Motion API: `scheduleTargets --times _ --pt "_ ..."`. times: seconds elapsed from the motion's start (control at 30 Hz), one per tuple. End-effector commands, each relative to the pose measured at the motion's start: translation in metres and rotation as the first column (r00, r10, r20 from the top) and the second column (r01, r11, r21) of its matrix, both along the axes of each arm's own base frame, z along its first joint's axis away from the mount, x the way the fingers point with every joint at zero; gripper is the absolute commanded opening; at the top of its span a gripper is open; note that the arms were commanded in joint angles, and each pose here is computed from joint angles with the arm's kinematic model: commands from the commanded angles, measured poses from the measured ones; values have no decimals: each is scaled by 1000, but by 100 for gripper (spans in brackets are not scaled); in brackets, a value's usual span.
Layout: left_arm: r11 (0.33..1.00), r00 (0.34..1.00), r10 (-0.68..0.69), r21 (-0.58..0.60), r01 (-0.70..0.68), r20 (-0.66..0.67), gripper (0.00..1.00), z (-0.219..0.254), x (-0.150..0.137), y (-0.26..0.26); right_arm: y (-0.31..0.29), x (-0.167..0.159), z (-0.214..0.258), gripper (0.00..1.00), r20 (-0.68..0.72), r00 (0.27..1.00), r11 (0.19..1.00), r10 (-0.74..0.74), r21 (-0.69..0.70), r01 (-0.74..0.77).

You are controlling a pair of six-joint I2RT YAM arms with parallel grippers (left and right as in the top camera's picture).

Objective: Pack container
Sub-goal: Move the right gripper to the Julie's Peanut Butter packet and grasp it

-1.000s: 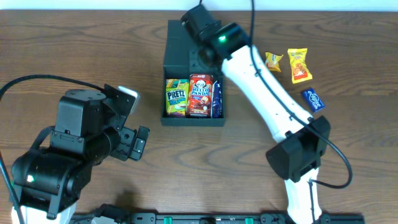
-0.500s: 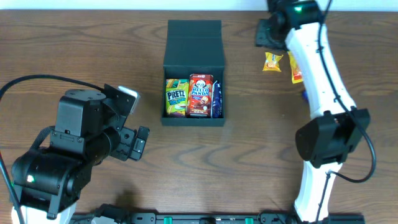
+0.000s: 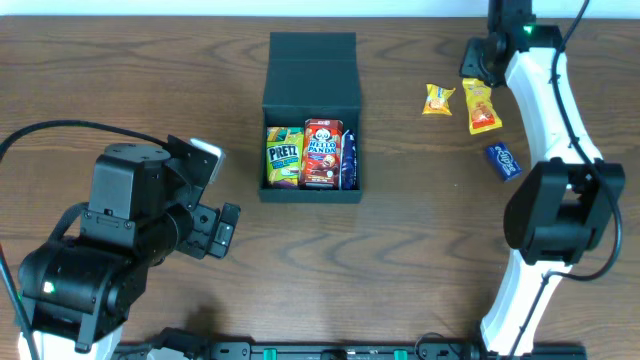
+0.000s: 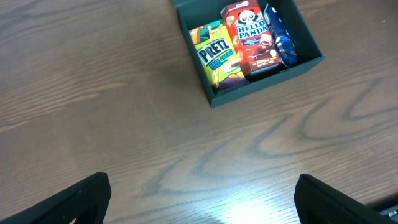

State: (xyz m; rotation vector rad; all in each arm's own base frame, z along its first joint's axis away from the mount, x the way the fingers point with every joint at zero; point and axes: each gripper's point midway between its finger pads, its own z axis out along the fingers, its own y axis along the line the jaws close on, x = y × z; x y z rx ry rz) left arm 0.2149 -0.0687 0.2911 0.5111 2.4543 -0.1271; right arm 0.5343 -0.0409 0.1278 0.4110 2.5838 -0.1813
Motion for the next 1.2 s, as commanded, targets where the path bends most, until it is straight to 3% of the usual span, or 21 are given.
scheduleTargets --times 0.0,0.5,1.17 --pt "1000 1000 -11 0 11 -4 95 -1 -1 0 -10 -4 -15 62 -22 999 998 42 -46 -43" --pt "1000 1000 -11 0 11 -4 95 -1 -1 0 -26 -3 -73 58 38 999 998 37 -56 -35" --pt "1000 1000 -11 1 11 -4 95 -1 -1 0 -26 -10 -128 57 -30 999 998 35 -45 -37"
